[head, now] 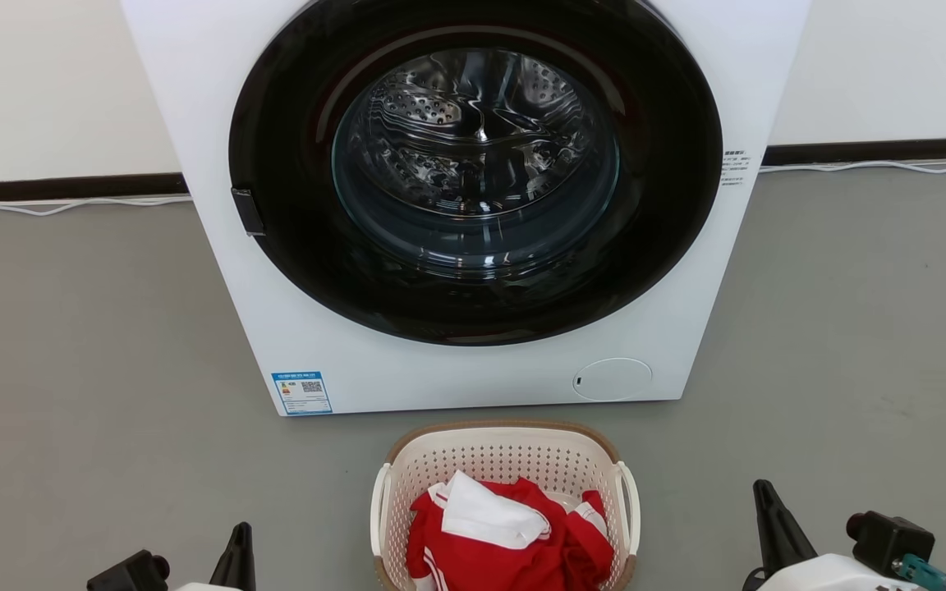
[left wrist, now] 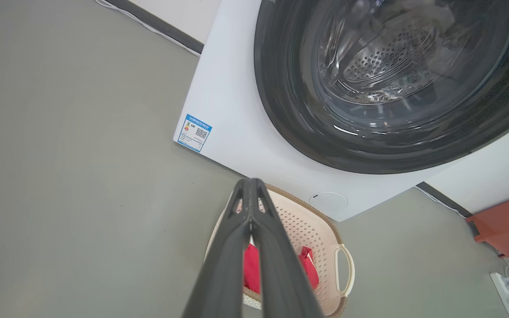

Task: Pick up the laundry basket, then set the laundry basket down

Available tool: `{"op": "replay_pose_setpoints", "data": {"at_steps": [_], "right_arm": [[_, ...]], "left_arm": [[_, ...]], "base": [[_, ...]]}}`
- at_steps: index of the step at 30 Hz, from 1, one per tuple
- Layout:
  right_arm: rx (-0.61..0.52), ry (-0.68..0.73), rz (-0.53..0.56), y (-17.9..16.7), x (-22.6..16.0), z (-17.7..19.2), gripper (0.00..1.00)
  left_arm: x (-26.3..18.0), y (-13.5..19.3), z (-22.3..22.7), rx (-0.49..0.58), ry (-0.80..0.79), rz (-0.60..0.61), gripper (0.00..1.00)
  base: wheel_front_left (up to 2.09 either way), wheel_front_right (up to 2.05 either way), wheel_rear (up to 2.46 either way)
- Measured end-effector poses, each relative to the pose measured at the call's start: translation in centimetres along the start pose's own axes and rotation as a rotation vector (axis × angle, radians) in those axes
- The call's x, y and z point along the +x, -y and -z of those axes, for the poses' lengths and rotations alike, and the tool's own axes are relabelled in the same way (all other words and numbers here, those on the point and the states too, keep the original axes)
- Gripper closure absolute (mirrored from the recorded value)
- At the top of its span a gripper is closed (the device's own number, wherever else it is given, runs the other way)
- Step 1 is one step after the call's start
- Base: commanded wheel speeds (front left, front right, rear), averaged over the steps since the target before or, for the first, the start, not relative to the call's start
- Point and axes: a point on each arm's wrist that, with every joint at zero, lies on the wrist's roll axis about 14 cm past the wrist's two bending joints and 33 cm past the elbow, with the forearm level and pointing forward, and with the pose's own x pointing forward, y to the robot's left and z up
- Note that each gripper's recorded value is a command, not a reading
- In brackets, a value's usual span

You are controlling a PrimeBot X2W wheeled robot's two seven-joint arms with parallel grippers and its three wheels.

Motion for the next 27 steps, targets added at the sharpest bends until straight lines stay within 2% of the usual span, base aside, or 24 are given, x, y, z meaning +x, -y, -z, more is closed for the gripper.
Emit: {"op": "replay_pose_setpoints", "data": {"at_steps": [27], "right_arm": [[0.321, 0.016, 0.033, 0.4, 0.7, -1.2, 1.0]], "left_arm": [[0.5, 0.4, -0.8, -0.287, -0.015, 0.004, 1.0]], "base": [[0.0, 0.0, 0.0]]}}
